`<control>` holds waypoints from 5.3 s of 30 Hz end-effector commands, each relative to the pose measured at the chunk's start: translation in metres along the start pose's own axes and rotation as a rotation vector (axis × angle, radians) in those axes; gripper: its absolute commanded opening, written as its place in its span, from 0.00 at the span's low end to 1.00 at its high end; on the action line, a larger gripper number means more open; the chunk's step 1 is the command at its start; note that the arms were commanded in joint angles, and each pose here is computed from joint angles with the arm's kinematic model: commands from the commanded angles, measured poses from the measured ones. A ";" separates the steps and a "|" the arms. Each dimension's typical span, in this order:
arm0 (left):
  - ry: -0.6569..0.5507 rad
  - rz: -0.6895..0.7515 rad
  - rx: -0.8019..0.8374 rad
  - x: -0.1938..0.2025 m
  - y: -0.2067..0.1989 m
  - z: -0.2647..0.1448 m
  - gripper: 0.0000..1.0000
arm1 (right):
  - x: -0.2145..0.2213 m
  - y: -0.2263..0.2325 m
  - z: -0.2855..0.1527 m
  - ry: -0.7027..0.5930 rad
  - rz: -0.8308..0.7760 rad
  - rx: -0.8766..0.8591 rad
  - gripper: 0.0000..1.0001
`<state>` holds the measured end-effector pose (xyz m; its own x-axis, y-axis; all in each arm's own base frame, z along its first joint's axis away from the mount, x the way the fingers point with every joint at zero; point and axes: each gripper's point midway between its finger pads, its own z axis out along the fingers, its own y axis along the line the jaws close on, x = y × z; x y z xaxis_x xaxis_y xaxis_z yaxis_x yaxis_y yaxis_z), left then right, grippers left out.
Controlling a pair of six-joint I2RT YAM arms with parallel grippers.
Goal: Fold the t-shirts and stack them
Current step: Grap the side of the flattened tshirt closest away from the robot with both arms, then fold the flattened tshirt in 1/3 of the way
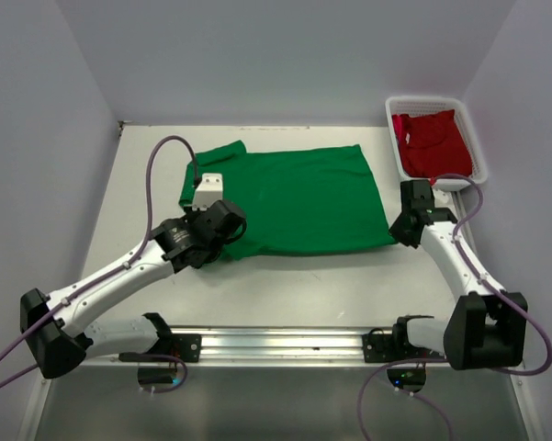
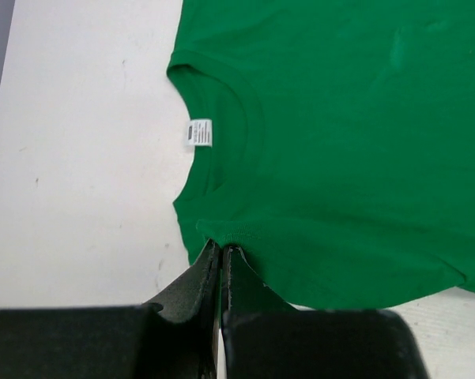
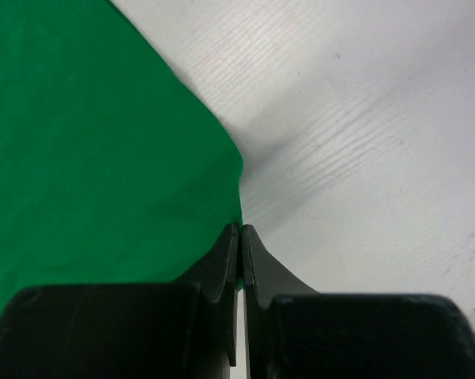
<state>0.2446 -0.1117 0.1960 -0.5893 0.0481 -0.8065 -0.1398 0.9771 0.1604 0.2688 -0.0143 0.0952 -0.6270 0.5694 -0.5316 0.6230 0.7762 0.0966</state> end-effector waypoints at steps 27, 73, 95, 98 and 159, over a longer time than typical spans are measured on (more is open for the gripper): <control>-0.073 -0.011 -0.073 -0.039 -0.003 0.083 0.00 | -0.075 0.082 0.083 -0.042 -0.054 0.011 0.00; -0.060 -0.036 -0.173 -0.049 0.006 0.135 0.00 | -0.080 0.122 0.119 0.005 -0.101 -0.089 0.25; -0.068 -0.205 0.132 -0.055 -0.024 0.093 0.98 | -0.096 0.152 0.032 -0.199 -0.117 -0.383 0.48; 0.042 -0.210 0.270 -0.017 -0.059 0.088 0.80 | -0.076 0.145 0.040 -0.133 -0.121 -0.349 0.00; 0.374 -0.387 0.089 0.124 -0.012 0.044 0.00 | 0.078 0.070 0.019 0.248 -0.428 -0.202 0.00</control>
<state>0.2063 -0.0994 0.0482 -0.7804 -0.3479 -0.5196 -0.3390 0.9336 -0.1159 0.2600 0.0637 0.0195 -0.9199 0.2543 -0.2987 0.2624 0.9649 0.0133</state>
